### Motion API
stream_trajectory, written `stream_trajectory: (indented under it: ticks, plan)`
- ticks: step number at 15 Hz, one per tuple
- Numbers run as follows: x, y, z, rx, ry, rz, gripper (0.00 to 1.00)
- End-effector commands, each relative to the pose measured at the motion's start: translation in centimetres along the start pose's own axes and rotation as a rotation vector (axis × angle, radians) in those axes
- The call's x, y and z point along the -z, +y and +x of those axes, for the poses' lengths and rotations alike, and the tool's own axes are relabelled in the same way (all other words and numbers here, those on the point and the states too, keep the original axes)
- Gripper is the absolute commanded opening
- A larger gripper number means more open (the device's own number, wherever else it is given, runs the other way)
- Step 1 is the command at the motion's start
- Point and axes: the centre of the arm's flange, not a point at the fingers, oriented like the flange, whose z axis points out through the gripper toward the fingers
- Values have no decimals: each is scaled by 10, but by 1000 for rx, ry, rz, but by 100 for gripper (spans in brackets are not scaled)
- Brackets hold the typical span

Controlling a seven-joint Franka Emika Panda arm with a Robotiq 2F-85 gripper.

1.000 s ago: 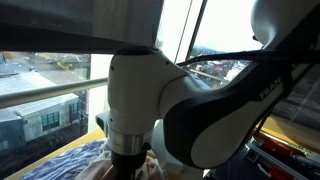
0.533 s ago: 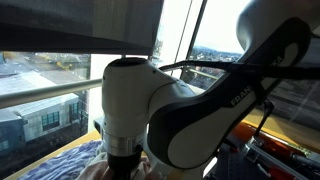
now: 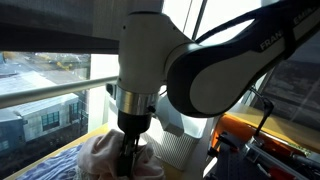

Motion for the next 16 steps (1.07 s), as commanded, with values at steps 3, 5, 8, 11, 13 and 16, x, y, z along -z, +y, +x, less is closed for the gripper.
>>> stream_trajectory:
  ticks: [3, 5, 8, 11, 13, 16]
  plan:
    - [119, 19, -43, -16, 79, 14, 1]
    - [166, 33, -49, -25, 125, -7, 0]
    - [227, 78, -60, -66, 191, -70, 0]
    - [274, 144, -80, -147, 243, -112, 0]
    - [295, 198, -102, -207, 267, -140, 0]
    - [274, 251, -126, -273, 256, -167, 0]
